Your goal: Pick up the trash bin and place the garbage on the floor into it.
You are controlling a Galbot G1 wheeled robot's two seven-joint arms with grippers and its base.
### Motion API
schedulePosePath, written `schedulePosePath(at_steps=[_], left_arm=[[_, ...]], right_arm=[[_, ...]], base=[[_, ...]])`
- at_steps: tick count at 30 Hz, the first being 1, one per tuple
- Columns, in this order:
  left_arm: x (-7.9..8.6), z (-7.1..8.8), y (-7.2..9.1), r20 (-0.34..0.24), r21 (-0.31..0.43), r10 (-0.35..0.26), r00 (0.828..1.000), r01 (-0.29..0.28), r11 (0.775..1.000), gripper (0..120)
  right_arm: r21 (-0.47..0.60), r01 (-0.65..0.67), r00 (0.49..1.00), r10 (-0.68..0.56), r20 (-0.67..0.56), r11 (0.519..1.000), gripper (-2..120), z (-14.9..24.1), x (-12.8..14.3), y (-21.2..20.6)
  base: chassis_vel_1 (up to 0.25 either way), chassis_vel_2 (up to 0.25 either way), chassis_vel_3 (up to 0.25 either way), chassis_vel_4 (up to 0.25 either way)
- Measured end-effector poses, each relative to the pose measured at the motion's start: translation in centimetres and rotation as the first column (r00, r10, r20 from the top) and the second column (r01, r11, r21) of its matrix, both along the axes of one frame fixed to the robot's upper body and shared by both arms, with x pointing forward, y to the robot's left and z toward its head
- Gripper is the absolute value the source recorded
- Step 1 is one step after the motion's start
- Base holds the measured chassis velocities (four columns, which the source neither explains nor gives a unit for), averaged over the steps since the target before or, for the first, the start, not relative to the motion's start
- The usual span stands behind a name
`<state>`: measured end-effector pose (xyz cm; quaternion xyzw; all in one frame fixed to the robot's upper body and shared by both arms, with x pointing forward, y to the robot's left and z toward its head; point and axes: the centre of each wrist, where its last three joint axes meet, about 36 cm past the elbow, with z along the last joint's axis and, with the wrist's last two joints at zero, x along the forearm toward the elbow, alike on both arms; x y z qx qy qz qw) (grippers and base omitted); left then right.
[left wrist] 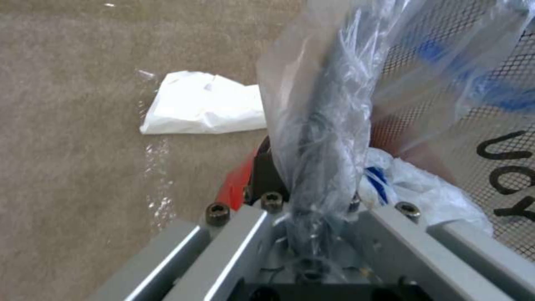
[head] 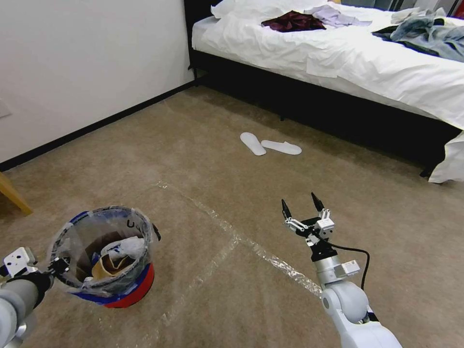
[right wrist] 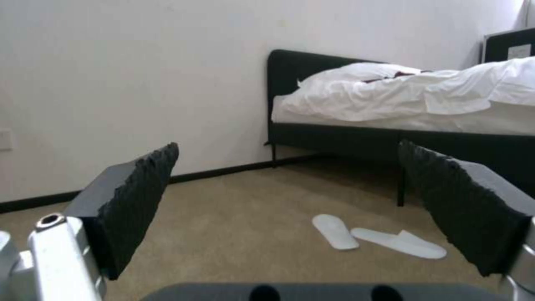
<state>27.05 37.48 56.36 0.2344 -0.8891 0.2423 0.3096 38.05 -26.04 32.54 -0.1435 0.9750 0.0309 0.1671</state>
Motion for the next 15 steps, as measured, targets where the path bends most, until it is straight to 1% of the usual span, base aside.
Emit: schedulePosePath(at_steps=[15], left_arm=[[-0.18, 0.12, -0.06, 0.002, 0.0, 0.002, 1.0, -0.002, 1.0, 0]], right_arm=[[-0.007, -0.009, 1.0, 0.009, 0.003, 1.0, 100, -0.08, 0.01, -0.25]], base=[[-0.081, 0.091, 0.081, -0.095]])
